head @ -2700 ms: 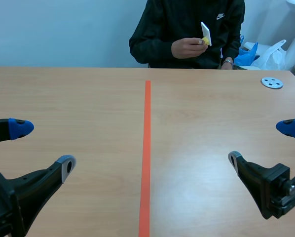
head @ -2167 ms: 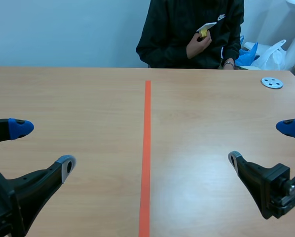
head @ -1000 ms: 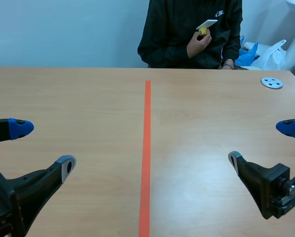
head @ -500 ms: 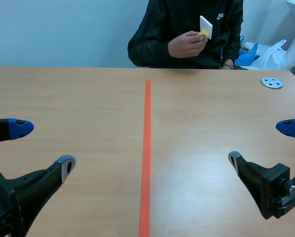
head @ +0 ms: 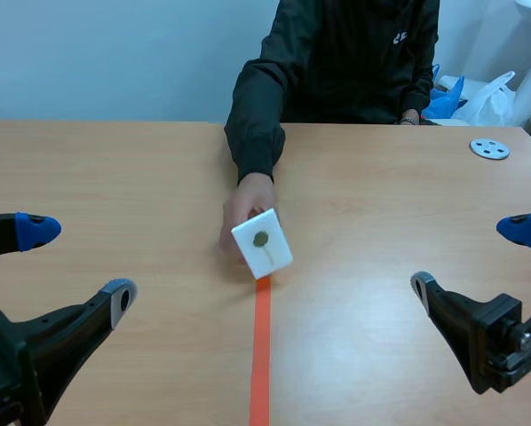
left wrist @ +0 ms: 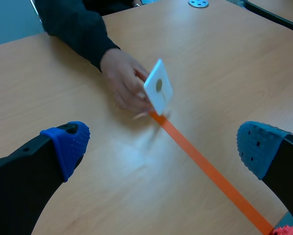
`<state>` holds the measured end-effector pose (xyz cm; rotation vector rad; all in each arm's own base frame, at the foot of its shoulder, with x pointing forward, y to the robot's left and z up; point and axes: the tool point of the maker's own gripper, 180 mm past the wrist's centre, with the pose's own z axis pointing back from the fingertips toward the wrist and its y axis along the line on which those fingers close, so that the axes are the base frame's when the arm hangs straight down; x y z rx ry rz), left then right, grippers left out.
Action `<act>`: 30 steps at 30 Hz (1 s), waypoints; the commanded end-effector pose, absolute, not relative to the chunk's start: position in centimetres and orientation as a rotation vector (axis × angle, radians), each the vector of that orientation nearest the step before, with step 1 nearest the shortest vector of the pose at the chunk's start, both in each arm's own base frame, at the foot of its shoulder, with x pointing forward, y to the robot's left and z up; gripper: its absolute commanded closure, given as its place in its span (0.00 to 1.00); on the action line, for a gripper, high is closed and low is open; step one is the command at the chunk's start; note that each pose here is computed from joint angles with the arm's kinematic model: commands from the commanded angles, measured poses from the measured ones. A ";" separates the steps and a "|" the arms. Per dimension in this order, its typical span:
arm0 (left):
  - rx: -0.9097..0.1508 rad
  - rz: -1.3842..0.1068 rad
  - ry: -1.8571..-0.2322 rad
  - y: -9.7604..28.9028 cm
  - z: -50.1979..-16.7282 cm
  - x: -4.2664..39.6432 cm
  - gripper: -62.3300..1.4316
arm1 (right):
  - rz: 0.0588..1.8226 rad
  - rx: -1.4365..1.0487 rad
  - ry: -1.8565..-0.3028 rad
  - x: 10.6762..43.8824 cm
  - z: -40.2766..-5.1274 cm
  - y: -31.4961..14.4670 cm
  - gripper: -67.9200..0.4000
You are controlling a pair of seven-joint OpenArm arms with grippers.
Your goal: Sort the leaf by its shape. The table is split by an orange tape line. A compound leaf with several leaflets goes to the left side, a simple leaf with one blade goes to the right side. Return to the home posture when a red brick is placed on the table.
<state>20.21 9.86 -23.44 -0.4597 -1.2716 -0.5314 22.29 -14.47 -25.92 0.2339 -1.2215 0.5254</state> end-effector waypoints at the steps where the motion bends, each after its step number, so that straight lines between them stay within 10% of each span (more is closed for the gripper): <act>1: -0.475 -0.529 -1.309 9.5 -22.4 20.4 0.00 | 0.524 0.229 -1.258 22.8 -25.0 -14.6 0.00; 30: -0.475 -0.529 -1.308 9.5 -22.4 20.4 0.00 | 0.525 0.228 -1.254 22.8 -25.1 -14.6 0.00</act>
